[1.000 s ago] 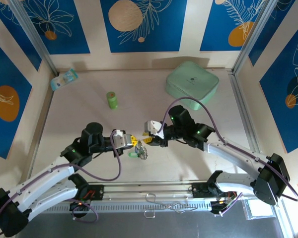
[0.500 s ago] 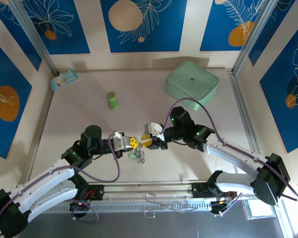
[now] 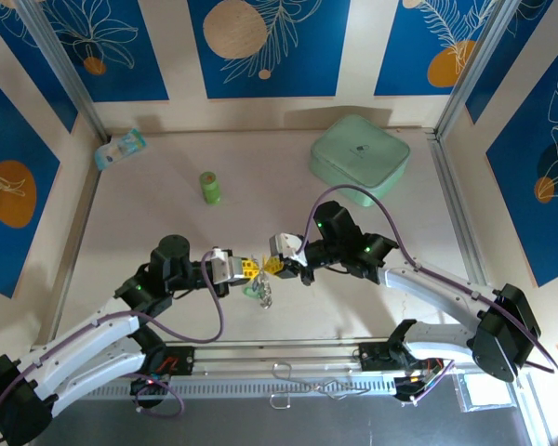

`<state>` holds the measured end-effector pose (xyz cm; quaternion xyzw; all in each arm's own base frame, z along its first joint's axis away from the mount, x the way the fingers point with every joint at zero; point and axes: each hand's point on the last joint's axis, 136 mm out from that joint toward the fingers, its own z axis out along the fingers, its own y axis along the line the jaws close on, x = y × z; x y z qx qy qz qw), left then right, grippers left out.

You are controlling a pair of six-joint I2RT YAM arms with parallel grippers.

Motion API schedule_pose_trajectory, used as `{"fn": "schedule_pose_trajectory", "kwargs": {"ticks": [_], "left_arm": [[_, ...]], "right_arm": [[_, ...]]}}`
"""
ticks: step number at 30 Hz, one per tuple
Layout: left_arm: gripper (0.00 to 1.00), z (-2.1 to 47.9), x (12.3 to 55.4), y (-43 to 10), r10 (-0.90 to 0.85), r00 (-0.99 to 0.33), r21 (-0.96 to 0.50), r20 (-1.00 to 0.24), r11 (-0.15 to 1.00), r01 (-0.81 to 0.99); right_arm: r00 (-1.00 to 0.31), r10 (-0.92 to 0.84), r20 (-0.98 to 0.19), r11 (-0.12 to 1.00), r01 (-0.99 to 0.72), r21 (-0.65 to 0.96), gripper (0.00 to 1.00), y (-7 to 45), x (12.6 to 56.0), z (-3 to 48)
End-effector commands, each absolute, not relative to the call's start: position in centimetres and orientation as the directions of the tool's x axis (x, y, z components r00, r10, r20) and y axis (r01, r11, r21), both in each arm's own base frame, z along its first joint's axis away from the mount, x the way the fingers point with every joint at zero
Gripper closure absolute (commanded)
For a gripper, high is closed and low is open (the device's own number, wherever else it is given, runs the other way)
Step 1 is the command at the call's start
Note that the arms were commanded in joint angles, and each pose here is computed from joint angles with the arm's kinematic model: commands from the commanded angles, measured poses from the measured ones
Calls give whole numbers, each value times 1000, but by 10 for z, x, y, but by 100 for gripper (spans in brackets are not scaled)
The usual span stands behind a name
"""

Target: Put the keys on the keyring

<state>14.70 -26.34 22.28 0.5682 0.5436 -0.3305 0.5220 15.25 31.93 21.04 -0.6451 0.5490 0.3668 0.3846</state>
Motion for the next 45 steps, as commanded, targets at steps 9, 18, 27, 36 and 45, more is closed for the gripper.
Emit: {"fn": "schedule_pose_trajectory", "kwargs": {"ticks": [9, 18, 27, 36, 45], "left_arm": [[100, 252, 130, -269, 169, 269, 282, -948, 59, 958], [100, 245, 132, -269, 185, 268, 284, -946, 65, 957], [100, 246, 135, -270, 182, 267, 284, -946, 72, 956], [100, 245, 136, -271, 179, 262, 279, -948, 75, 957], [70, 239, 151, -262, 287, 212, 265, -934, 162, 950]], "right_arm": [[104, -450, -887, -99, -993, -66, 95, 329, 157, 209], [134, -370, -919, -122, -988, -95, 71, 318, 144, 227], [141, -358, -923, -151, -984, -92, 73, 327, 140, 229], [155, -352, -923, -141, -984, -111, 92, 336, 145, 230], [208, -472, -857, -111, -978, -177, 100, 329, 153, 220]]}}
